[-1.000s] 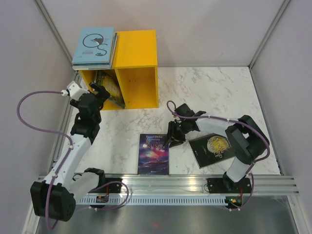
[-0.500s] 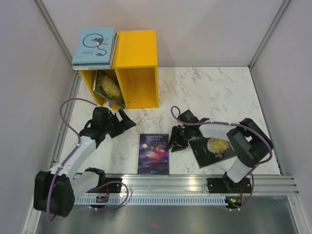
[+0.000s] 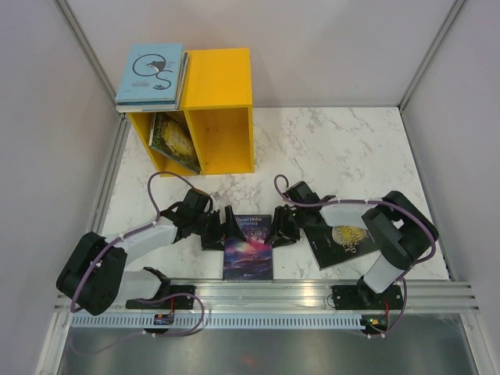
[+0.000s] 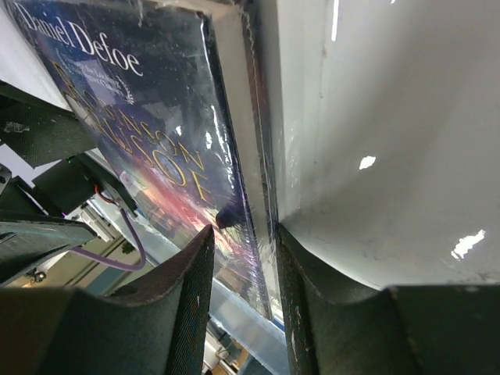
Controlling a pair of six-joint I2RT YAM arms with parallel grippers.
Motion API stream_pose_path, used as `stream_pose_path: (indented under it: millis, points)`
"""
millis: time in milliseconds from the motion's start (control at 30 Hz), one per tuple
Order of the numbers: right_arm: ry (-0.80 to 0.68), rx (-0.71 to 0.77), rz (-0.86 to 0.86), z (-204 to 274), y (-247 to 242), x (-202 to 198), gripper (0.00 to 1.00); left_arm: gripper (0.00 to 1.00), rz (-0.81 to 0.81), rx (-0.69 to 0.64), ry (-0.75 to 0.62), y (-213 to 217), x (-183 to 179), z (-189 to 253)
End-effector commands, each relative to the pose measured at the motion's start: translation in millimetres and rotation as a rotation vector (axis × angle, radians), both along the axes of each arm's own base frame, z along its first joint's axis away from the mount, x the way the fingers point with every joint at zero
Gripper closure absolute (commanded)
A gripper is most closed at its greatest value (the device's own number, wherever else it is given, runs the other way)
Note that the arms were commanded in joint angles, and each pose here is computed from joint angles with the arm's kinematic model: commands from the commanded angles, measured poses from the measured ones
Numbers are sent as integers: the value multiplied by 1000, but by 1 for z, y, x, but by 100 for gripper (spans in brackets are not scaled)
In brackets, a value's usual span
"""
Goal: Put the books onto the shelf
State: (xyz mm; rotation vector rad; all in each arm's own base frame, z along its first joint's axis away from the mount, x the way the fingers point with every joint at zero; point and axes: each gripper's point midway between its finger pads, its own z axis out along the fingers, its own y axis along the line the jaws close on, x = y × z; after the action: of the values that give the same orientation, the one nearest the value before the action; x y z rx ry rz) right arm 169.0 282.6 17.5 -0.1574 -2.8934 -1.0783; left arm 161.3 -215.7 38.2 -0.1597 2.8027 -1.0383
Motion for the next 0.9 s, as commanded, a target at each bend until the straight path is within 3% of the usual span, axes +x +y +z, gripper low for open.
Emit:
stream_pose_path:
  millis: [0,167,300,400,567,767,867]
  points:
    - [13,-77,-4,-25,-10,-8,57,1,-23,-94,21,-19,-8,1]
    - [22,-84,5,-32,-7,-13,57,1,-28,-206,-37,-38,0,15]
    - [23,-88,11,-33,-6,-17,58,2,-40,47,-74,-8,8,1]
    - [26,-99,10,-36,-11,-22,58,3,-35,90,-106,-1,12,1]
    - [42,-102,4,-41,-12,-26,58,27,-12,-29,-133,-17,13,12]
    - [42,-99,4,-41,-10,-26,58,38,-14,-253,-202,-47,16,44]
    - [45,-96,0,-40,-11,-27,58,39,-44,-323,-211,-61,13,57]
